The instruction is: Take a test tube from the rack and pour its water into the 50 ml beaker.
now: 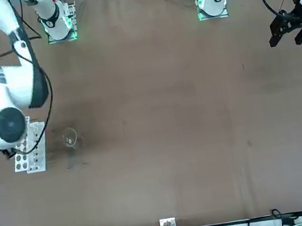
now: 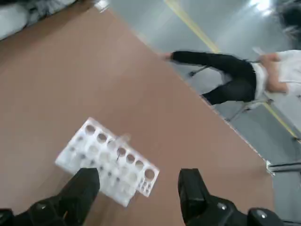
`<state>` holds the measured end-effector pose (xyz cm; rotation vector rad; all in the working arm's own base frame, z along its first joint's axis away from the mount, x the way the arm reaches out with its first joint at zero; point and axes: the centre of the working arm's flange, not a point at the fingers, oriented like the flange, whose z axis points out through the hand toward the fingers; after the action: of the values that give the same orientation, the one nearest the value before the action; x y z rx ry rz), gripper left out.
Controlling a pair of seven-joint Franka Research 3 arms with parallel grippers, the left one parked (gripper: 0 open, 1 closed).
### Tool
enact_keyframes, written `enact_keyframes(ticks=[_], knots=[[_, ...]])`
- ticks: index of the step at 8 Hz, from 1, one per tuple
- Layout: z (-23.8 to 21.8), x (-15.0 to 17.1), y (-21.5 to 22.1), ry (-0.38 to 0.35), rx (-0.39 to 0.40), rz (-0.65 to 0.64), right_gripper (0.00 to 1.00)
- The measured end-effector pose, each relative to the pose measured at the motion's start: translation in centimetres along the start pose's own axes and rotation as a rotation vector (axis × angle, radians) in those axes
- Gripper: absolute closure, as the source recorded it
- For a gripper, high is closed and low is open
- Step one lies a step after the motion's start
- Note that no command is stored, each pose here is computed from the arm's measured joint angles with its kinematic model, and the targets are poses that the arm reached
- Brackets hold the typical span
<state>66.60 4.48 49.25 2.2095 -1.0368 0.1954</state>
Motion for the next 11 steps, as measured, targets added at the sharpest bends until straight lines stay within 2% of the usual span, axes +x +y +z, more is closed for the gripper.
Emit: enact_keyframes(ticks=[3, 5, 7, 9, 11], knots=[[-1.6, 1.2, 2.4, -0.151, 0.183, -0.276, 0.0], [-1.6, 3.9, 6.8, -0.244, 0.362, -0.45, 0.0], [-2.1, 4.1, 10.0, -0.236, 0.462, -0.597, 0.0], [-2.6, 1.9, 12.0, -0.213, 0.563, -0.742, 0.0], [-2.8, 0.9, 15.2, -0.219, 0.653, -0.763, 0.0]])
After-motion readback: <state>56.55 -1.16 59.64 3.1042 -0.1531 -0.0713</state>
